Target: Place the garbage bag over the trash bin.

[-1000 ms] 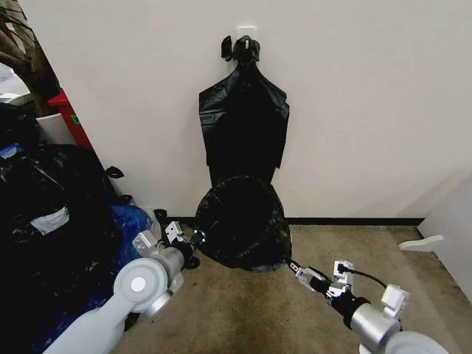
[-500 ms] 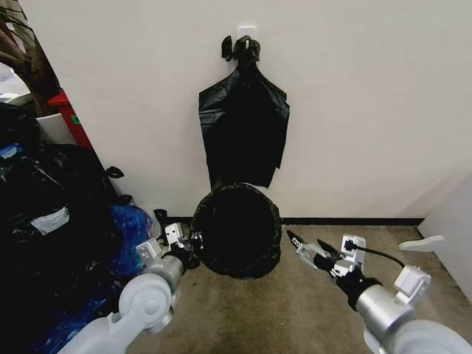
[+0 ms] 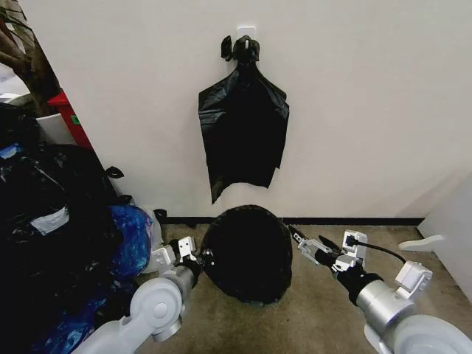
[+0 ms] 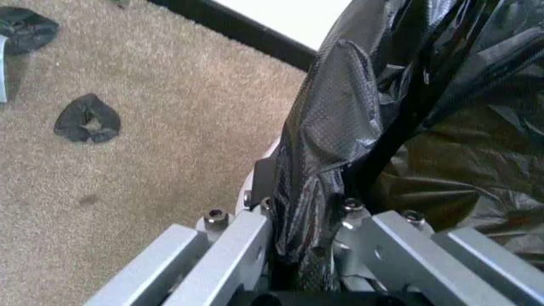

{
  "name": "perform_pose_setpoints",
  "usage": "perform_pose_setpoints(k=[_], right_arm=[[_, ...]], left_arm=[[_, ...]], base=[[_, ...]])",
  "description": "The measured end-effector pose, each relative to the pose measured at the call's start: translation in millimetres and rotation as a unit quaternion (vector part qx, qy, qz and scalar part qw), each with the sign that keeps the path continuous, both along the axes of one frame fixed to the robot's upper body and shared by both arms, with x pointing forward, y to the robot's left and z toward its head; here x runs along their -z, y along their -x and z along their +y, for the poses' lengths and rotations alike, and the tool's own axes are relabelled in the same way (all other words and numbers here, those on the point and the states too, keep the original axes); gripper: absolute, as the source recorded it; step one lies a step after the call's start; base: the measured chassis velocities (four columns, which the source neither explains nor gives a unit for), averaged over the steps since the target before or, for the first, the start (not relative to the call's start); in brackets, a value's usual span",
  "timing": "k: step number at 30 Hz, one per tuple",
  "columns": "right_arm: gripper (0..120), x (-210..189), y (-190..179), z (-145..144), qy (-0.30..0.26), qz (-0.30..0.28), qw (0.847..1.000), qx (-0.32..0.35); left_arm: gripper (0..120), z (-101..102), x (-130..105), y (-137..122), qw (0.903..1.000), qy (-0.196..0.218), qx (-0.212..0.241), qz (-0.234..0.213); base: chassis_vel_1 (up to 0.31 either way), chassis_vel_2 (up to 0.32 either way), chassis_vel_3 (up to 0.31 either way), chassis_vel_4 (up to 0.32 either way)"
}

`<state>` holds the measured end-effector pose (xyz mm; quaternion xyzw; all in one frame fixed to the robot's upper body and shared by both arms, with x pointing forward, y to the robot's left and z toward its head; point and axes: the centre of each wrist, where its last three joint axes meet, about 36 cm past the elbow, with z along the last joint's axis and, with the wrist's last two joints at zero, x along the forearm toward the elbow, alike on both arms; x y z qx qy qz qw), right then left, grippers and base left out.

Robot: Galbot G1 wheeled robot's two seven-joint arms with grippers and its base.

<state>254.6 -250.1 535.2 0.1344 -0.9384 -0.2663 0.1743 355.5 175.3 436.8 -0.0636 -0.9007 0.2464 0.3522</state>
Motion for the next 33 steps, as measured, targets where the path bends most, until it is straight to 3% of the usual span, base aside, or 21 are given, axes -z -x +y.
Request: perform_pose_setpoints(k=[11, 22, 30, 33], right_arm=[[100, 6.7, 6.6, 1.6, -0.005, 0.006, 1.000, 0.001], [100, 10.5, 10.8, 1.6, -0.007, 0.012, 1.000, -0.001], [100, 10.1, 10.4, 1.5, -0.007, 0.011, 1.000, -0.002], [100, 9.3, 9.3, 2.0, -0.009, 0.008, 1.000, -0.004]], left_arm=[[1, -21.6, 24.4, -9.6, 0.9990, -0.005, 0.011, 0.042], [1, -33.4, 46.8, -19.2, 0.9984, -0.040, 0.017, 0.035], [1, -34.7, 47.8, -21.4, 0.9981, -0.045, 0.021, 0.037], [13, -33.5, 43.9, -19.2, 0.9983, -0.043, 0.028, 0.030]], base=[[0.000, 0.000, 0.000, 0.000], [0.000, 0.000, 0.000, 0.000], [0.000, 0.000, 0.000, 0.000], [0.000, 0.000, 0.000, 0.000]])
